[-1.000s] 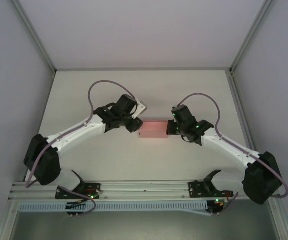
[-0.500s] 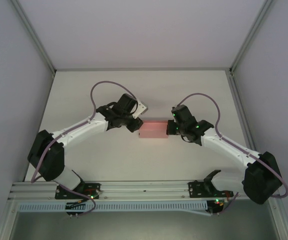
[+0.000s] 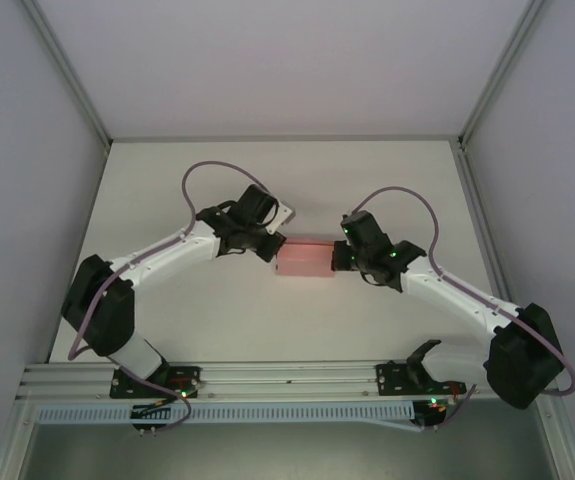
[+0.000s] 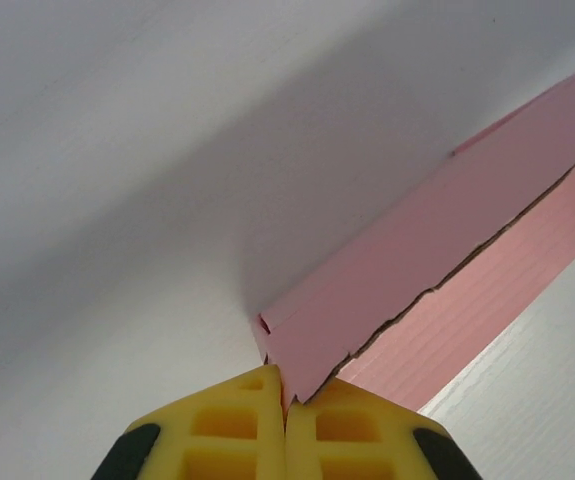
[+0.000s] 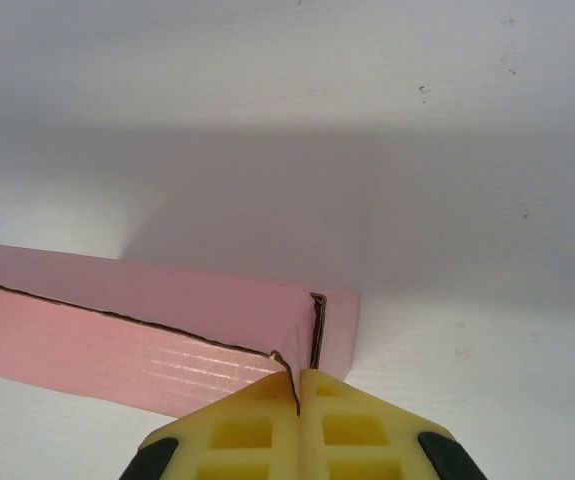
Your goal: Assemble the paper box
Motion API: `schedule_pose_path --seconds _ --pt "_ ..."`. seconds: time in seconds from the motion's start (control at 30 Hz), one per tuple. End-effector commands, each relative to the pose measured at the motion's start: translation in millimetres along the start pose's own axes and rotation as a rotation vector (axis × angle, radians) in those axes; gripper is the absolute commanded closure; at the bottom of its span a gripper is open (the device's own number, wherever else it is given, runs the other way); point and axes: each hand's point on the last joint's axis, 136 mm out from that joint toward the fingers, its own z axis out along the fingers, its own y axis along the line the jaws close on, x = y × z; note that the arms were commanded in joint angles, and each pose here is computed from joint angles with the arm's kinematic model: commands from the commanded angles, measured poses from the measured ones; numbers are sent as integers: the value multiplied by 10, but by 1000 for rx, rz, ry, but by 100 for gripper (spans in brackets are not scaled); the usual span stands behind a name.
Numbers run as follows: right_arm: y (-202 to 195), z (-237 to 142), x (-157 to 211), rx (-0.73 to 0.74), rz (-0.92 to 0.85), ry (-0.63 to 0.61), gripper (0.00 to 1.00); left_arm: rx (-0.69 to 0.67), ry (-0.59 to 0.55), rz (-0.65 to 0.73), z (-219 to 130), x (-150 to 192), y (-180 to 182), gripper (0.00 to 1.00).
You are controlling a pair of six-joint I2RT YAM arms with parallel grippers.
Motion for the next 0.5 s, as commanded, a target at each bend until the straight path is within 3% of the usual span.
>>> schedule_pose_path --seconds 0.0,0.13,0.23,0.47 --pt "-116 30 268 63 5 69 100 98 -1 -209 -48 -138 -166 100" --pt "-72 63 319 49 29 53 100 156 68 -354 -7 -39 -234 100" --pt "-28 113 366 41 28 62 100 216 100 -400 26 -28 -307 100" --pt "-31 115 382 47 29 53 100 197 127 -452 128 61 -218 100"
